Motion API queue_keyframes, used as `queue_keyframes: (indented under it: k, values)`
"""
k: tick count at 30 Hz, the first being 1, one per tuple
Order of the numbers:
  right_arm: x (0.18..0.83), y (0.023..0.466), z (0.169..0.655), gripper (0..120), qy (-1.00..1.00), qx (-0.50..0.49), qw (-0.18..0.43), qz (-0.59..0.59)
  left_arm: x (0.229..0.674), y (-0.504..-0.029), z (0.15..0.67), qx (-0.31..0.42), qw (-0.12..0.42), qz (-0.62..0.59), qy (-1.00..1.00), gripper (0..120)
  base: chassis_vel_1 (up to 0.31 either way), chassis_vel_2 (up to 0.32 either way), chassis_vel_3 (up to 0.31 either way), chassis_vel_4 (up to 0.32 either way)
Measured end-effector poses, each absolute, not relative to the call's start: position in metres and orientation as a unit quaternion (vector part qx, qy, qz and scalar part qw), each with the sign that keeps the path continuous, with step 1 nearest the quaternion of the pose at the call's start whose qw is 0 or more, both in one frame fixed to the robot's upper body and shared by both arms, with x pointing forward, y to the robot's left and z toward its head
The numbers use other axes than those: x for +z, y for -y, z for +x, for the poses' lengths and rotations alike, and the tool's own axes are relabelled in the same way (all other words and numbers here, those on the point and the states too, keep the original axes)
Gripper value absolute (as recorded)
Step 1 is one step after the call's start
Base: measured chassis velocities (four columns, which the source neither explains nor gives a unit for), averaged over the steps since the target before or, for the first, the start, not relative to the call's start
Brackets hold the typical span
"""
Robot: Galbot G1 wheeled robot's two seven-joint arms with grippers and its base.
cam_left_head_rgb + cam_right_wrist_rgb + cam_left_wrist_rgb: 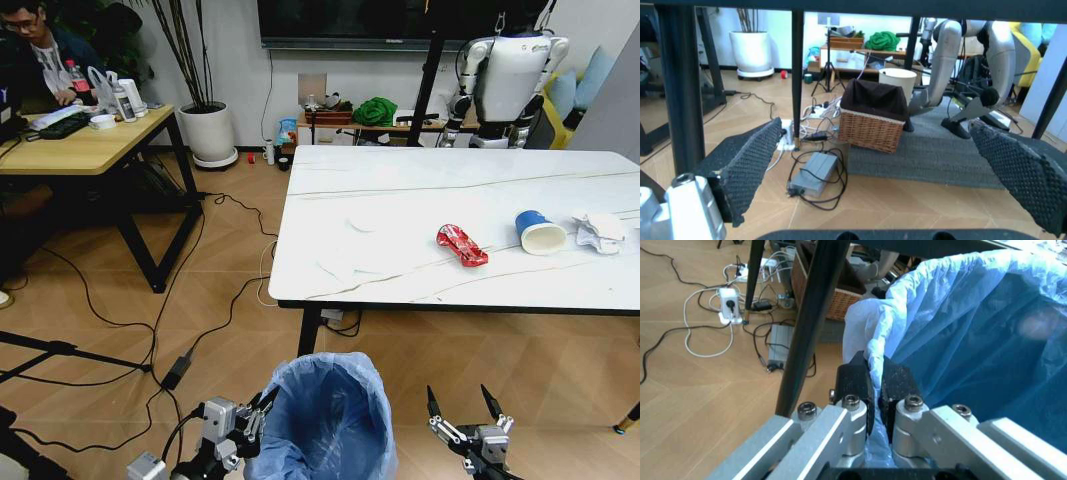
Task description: Pick up the trash bin and place the trash from the table into it.
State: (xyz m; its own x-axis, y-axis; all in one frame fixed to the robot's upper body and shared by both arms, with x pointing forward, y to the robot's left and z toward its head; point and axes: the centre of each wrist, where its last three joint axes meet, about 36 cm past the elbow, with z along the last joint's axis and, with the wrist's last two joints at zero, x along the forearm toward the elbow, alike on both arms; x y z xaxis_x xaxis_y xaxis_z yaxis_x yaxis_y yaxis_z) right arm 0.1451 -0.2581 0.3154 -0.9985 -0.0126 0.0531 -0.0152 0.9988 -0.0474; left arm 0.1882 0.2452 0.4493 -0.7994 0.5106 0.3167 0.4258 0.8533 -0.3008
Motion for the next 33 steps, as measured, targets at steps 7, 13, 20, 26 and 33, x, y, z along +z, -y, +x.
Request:
queue_keyframes:
  k: [7, 13, 20, 26, 33]
  values:
    - [0.3161, 0.2586, 0.145, 100, 0.999, 0.025, 0.026, 0.007, 0.4504, -0.2447, 0.1881, 0.1, 0.194, -0.244, 0.945, 0, 0.0, 0.0, 0.0, 0.0]
    - [0.3162, 0.2588, 0.1449, 100, 0.999, 0.025, 0.026, 0.006, 0.4512, -0.2452, 0.1884, 0.091, 0.189, -0.243, 0.947, 0, 0.0, 0.0, 0.0, 0.0]
    - [0.3161, 0.2581, 0.145, 100, 0.999, 0.024, 0.026, 0.007, 0.4511, -0.2455, 0.189, 0.091, 0.188, -0.241, 0.948, 0, 0.0, 0.0, 0.0, 0.0]
    - [0.3162, 0.2575, 0.1449, 100, 0.999, 0.024, 0.026, 0.008, 0.4507, -0.2464, 0.1894, 0.089, 0.197, -0.237, 0.947, 0, 0.0, 0.0, 0.0, 0.0]
    - [0.3162, 0.2576, 0.1446, 100, 0.999, 0.024, 0.027, 0.008, 0.4522, -0.2473, 0.1911, 0.088, 0.205, -0.224, 0.949, 0, 0.0, 0.0, 0.0, 0.0]
